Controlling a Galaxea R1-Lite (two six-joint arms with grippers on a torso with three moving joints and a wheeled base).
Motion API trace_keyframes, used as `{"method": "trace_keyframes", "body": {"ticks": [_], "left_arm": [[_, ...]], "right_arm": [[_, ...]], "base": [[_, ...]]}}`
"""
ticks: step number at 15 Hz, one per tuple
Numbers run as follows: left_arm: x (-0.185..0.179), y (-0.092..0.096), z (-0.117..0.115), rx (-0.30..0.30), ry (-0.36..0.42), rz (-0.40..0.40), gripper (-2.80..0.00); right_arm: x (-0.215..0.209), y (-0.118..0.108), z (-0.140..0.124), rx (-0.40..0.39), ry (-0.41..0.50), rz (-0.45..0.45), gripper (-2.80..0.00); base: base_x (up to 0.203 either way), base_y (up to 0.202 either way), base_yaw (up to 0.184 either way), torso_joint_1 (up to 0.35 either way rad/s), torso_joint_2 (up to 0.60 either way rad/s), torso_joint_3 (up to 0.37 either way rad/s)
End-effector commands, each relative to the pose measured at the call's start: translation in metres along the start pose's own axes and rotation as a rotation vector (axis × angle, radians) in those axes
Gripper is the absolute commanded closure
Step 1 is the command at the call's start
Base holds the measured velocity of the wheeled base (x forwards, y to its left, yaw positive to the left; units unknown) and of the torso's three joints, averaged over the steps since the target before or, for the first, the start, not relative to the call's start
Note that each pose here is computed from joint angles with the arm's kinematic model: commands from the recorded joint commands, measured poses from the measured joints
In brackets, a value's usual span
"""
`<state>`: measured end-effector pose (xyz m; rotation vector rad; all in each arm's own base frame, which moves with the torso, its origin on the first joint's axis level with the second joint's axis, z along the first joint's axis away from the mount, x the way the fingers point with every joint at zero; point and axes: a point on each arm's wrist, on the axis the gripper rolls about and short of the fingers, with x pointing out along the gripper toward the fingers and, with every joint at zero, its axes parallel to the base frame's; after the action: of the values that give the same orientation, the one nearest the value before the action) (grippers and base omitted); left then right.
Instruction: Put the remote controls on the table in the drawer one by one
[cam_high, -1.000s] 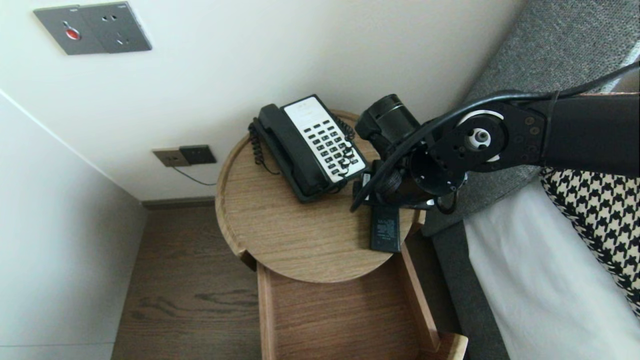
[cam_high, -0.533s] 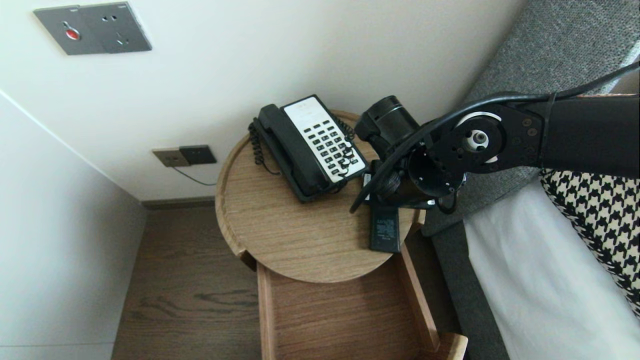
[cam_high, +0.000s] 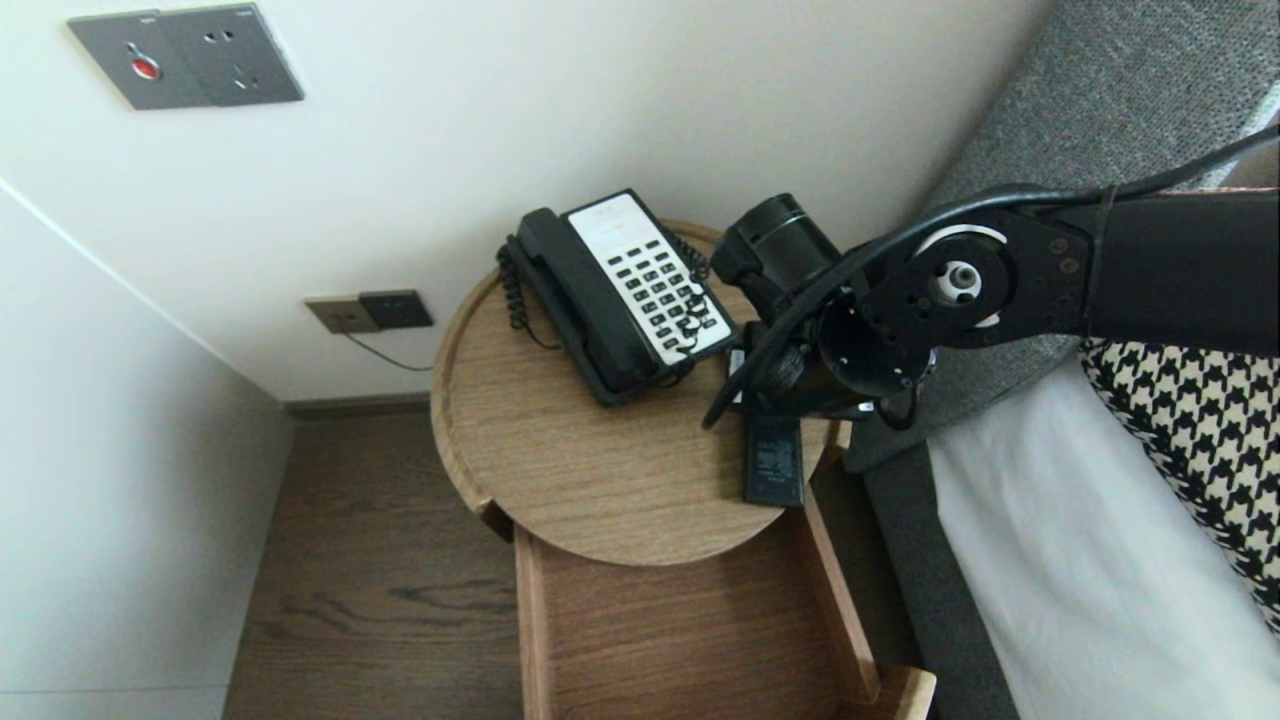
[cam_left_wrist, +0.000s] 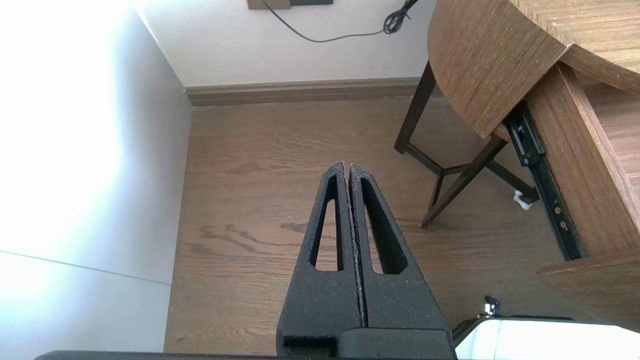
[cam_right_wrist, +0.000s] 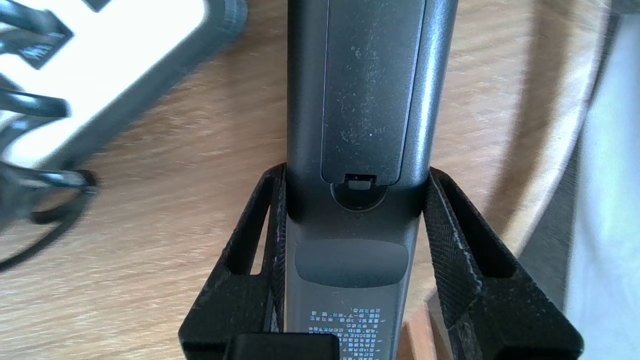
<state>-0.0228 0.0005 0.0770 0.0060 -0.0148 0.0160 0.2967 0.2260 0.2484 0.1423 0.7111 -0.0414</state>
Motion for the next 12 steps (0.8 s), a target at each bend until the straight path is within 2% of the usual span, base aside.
{"method": "trace_keyframes", "body": {"ticks": [1, 12], "left_arm": [[0.000, 0.000, 0.000, 0.000, 0.000, 0.001, 0.00], [0.000, 0.000, 0.000, 0.000, 0.000, 0.001, 0.00]], "right_arm": [[-0.010, -0.004, 0.003, 0.010, -0.016, 0.001, 0.00], [-0.071, -0.037, 0.001, 0.010, -0.054, 0.058, 0.00]], "base": [[0.000, 0.000, 0.000, 0.000, 0.00, 0.000], [0.000, 0.000, 0.000, 0.000, 0.00, 0.000]]}}
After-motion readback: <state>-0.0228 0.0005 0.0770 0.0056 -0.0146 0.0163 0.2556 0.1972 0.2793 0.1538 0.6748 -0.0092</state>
